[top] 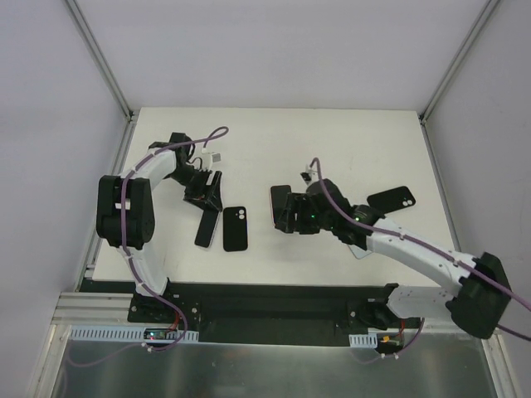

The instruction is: Put the phone into the phone case

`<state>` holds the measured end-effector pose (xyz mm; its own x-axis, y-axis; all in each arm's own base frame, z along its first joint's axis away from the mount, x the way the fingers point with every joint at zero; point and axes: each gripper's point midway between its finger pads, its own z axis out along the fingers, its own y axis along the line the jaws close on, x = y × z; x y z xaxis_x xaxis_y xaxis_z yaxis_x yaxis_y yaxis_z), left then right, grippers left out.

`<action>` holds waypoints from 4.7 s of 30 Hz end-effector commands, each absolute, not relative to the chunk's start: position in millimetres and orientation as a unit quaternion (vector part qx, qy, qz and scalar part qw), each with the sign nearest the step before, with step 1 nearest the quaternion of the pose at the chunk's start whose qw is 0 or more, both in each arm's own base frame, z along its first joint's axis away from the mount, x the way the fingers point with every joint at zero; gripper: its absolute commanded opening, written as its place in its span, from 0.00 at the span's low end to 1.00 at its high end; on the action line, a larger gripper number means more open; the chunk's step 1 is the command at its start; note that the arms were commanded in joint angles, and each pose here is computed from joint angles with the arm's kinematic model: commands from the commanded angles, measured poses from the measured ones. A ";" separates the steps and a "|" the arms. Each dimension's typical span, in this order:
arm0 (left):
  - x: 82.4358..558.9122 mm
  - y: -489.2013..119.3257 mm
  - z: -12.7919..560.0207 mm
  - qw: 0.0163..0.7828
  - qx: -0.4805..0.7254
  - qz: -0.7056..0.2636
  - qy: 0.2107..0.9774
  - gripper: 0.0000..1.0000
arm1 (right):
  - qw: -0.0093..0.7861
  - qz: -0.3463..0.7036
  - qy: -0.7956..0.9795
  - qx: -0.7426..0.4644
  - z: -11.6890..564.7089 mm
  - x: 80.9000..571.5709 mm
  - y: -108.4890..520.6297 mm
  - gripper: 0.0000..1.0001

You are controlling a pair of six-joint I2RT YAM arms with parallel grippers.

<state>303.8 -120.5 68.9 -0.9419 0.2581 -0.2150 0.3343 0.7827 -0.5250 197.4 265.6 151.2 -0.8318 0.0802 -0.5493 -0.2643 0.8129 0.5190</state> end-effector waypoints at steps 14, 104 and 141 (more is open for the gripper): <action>297.5 -148.8 113.9 0.042 0.027 -0.433 0.900 0.00 | 0.251 0.326 0.901 -0.136 132.2 191.7 412.4 0.60; 254.5 -135.9 3.3 0.113 -0.154 -0.192 0.963 0.00 | 0.007 0.355 0.900 -0.253 42.8 213.8 406.1 0.01; 269.1 -139.2 60.6 0.186 -0.145 -0.213 0.948 0.42 | 0.087 0.237 0.942 -0.219 70.2 244.9 354.5 0.48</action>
